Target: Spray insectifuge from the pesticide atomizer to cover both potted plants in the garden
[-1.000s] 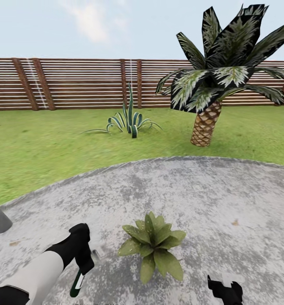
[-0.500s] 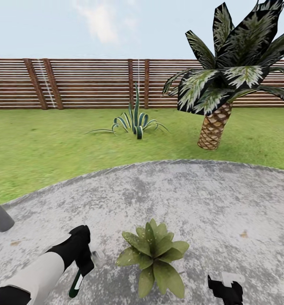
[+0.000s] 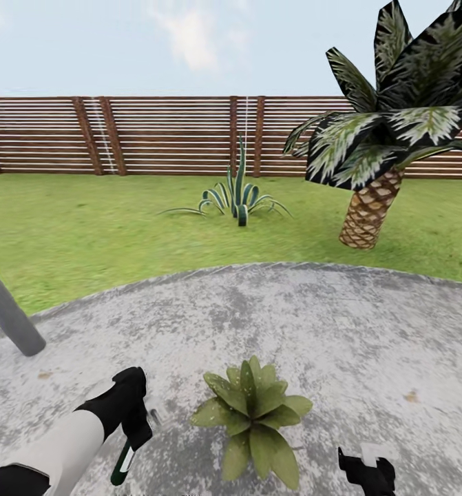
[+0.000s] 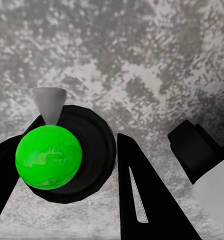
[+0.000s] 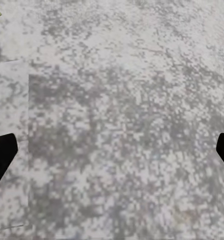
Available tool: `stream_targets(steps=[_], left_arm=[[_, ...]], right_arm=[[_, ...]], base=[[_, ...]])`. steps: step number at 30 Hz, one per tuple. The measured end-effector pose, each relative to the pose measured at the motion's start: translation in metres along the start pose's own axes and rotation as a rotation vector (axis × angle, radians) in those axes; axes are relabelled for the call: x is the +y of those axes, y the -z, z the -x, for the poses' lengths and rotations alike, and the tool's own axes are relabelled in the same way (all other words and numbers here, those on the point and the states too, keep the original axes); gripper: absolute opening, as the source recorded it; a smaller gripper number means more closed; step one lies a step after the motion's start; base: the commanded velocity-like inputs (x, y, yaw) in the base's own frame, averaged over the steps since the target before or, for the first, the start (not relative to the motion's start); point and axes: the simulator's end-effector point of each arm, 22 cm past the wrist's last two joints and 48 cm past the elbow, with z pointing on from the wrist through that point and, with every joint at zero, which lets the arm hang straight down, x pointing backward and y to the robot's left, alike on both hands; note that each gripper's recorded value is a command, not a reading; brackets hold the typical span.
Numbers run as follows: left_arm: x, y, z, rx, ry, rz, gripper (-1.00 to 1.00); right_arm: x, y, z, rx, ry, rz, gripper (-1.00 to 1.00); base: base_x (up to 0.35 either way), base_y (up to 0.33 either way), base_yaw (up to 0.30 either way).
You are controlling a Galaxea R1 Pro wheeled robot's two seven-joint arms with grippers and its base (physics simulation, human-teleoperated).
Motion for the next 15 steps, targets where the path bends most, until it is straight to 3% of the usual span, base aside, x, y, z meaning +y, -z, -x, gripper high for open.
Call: stream_targets(steps=[5, 15], left_arm=[[-0.0073, -0.0061, -0.0041, 0.017, 0.001, -0.019, -1.0], [-0.0075, -0.0062, -0.0038, 0.016, 0.001, -0.019, -1.0]], right_arm=[[0.0, 0.0, 0.0001, 0.0, 0.0, 0.0, 1.0], [-0.0008, 0.0, 0.0001, 0.0, 0.001, -0.001, 1.0]], base=[[0.0, -0.028, 0.255], [0.0, -0.254, 0.041]])
